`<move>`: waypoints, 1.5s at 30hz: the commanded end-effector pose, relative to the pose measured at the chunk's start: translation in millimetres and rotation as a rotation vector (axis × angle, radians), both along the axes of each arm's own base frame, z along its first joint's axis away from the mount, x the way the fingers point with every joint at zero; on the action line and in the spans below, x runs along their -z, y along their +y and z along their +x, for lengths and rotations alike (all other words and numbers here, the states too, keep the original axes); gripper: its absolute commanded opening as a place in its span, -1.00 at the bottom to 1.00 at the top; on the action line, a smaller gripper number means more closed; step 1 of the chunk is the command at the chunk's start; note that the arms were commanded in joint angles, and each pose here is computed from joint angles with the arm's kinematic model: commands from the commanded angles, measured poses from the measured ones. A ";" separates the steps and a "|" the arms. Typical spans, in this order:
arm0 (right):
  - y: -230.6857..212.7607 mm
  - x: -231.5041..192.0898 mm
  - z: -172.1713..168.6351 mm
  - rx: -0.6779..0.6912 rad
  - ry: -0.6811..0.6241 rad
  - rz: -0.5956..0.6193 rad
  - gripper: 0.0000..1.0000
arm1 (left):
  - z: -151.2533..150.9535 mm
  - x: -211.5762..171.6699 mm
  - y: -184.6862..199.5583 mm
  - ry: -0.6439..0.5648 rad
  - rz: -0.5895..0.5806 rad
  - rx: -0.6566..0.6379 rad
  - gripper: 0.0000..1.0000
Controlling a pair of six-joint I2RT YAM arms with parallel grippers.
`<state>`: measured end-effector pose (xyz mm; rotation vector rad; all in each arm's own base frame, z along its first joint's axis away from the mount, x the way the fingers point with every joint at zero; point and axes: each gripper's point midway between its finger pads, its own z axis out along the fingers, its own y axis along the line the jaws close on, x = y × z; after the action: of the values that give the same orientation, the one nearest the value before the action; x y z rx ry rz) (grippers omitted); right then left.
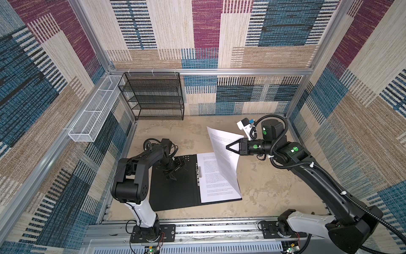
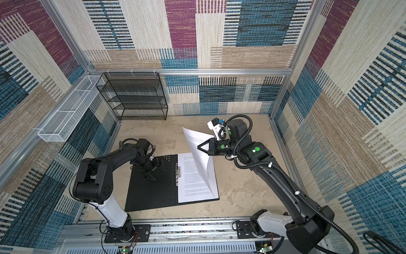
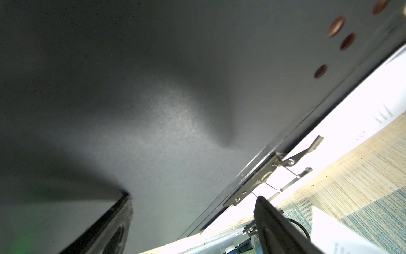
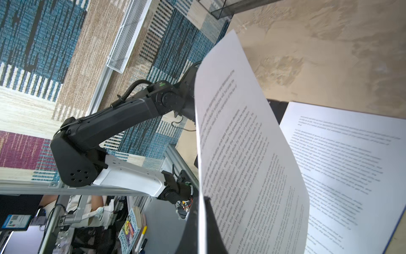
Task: Put the files into the folder
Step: 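Swing the text sheet over the folder with the right gripper, then lay the text sheet on the stack and open the right gripper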
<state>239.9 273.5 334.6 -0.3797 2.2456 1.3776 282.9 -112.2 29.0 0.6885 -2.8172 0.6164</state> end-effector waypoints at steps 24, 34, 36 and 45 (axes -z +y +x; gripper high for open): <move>-20.5 150.7 22.6 0.097 0.113 -0.372 -1.00 | -7.0 13.3 18.1 0.015 0.113 0.028 0.73; -42.9 193.5 41.1 0.080 0.119 -0.513 -1.00 | -5.3 13.1 18.3 0.012 0.115 0.025 0.73; -40.4 198.9 49.0 0.081 0.116 -0.525 -1.00 | -5.0 13.1 18.3 0.013 0.115 0.025 0.73; -17.5 211.2 76.8 0.022 0.099 -0.514 -1.00 | -4.6 13.5 17.5 0.014 0.112 0.025 0.73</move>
<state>305.5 247.9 121.5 -0.4143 2.7068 0.7921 283.3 -112.0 30.4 0.6875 -2.8163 0.6119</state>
